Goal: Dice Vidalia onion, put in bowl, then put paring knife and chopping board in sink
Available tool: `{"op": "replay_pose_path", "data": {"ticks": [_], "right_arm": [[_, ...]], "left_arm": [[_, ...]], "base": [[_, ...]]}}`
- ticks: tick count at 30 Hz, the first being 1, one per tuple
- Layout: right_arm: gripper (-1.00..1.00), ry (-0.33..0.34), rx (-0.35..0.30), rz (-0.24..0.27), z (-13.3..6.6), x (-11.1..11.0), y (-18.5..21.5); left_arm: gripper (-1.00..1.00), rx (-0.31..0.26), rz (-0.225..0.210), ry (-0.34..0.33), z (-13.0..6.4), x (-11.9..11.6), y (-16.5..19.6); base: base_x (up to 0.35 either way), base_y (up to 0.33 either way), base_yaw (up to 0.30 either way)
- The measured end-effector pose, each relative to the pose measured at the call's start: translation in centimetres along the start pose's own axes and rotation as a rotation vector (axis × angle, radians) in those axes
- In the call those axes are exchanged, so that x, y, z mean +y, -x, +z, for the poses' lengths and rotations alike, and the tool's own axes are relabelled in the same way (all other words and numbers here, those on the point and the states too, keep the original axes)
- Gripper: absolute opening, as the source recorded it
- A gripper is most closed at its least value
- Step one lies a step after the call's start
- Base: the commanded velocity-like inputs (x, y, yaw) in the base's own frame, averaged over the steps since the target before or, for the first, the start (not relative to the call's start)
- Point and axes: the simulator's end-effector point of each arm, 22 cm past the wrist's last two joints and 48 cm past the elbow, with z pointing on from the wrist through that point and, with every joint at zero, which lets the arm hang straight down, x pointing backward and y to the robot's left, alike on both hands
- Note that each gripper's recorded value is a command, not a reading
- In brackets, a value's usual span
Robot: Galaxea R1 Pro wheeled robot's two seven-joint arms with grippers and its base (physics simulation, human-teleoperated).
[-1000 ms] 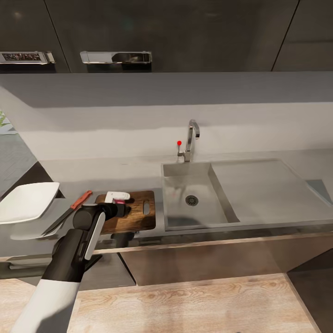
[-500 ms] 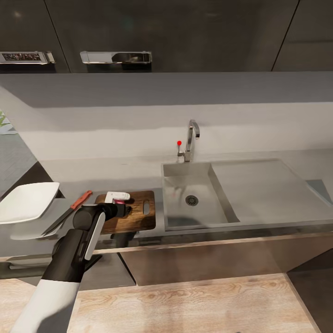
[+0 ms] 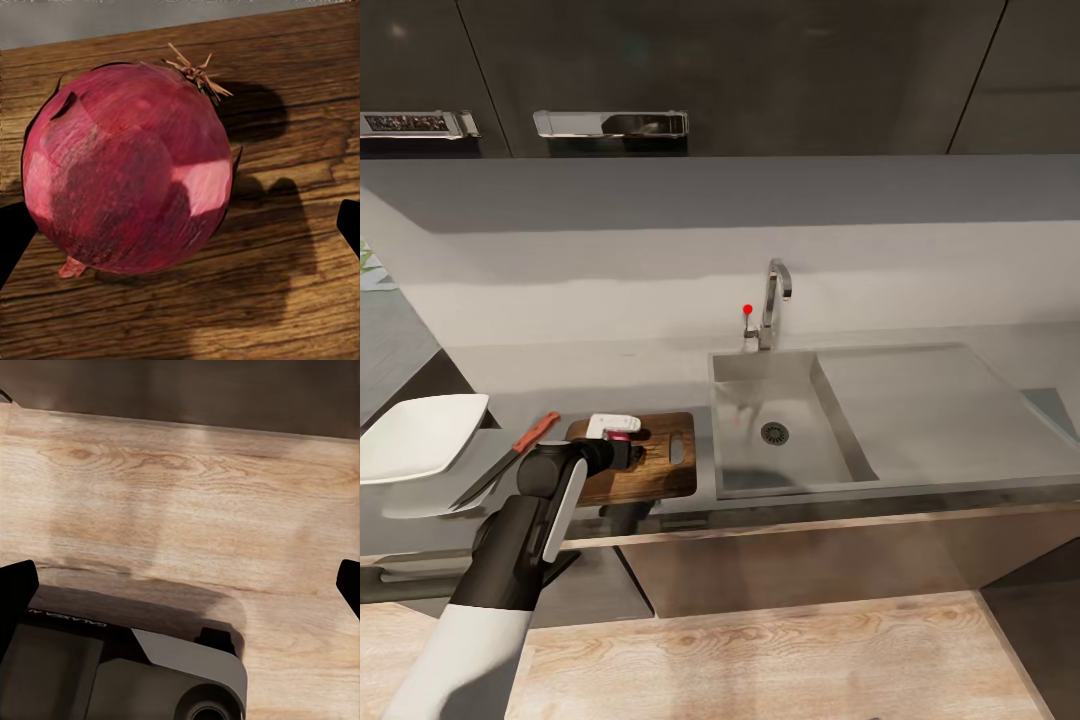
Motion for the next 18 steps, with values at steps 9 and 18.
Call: {"op": "replay_pose_path", "data": {"ticks": [9, 18], "right_arm": [[1.00, 0.000, 0.000, 0.000, 0.0, 0.0, 0.0], [1.00, 0.001, 0.000, 0.001, 0.0, 0.1, 0.0]], "left_arm": [[1.00, -0.019, -0.003, 0.003, -0.4, 0.2, 0.7], [1.00, -0.082, -0.004, 0.003, -1.9, 0.2, 2.9]], "base": [[0.000, 0.000, 0.000], [0.000, 0.000, 0.000]]}}
